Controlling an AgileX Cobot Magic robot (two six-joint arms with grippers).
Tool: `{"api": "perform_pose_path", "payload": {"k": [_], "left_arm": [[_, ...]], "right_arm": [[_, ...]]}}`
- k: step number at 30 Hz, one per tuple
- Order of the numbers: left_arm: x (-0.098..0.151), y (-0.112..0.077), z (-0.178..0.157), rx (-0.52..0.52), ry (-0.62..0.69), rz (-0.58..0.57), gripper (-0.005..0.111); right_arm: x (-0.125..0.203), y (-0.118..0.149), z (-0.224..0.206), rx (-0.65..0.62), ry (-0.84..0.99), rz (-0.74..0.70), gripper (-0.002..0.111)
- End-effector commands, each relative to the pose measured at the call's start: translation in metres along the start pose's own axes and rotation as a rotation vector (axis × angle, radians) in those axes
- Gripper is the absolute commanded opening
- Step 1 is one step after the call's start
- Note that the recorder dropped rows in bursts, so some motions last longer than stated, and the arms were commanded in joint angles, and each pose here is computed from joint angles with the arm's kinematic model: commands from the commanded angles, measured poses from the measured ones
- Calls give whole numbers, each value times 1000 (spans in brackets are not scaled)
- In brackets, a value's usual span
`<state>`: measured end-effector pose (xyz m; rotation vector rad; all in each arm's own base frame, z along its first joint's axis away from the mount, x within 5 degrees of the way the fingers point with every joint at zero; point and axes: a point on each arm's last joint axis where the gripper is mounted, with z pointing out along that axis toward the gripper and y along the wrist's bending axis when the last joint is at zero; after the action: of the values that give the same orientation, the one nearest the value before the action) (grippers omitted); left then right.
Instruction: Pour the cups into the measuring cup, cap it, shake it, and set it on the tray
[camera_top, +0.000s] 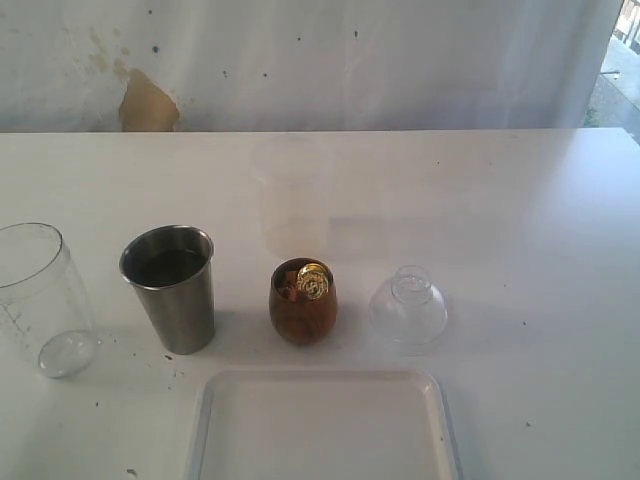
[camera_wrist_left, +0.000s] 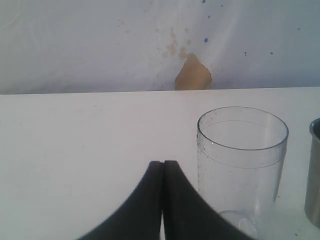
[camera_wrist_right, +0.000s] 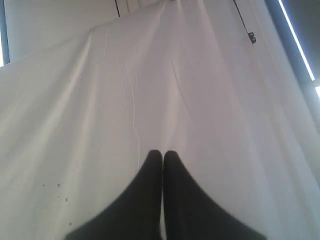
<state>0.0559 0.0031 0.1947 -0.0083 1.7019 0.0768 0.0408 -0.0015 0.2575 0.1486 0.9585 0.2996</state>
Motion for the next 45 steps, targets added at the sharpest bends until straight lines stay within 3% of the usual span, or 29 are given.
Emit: {"api": "perform_pose_path", "payload": {"k": [1, 3, 7, 9, 17, 23, 27, 37, 45], "left_arm": [[0, 0, 0, 2, -14, -11, 0], [0, 0, 0, 2, -14, -11, 0], [0, 0, 0, 2, -14, -11, 0], [0, 0, 0, 2, -14, -11, 0], [0, 0, 0, 2, -14, -11, 0], [0, 0, 0, 2, -14, -11, 0], [0, 0, 0, 2, -14, -11, 0], [0, 0, 0, 2, -14, -11, 0], [0, 0, 0, 2, -14, -11, 0]], "right_arm": [[4, 1, 0, -17, 42, -30, 12], [11, 0, 2, -4, 108, -39, 29], [6, 4, 13, -17, 138, -72, 79], [4, 6, 20, -26, 154, -53, 90], [18, 32, 59, -305, 351, -94, 85], [60, 45, 84, -556, 510, -17, 85], [99, 40, 97, -595, 651, 7, 85], [172, 41, 112, -733, 791, -36, 85], [217, 51, 126, -730, 844, -96, 85]]}}
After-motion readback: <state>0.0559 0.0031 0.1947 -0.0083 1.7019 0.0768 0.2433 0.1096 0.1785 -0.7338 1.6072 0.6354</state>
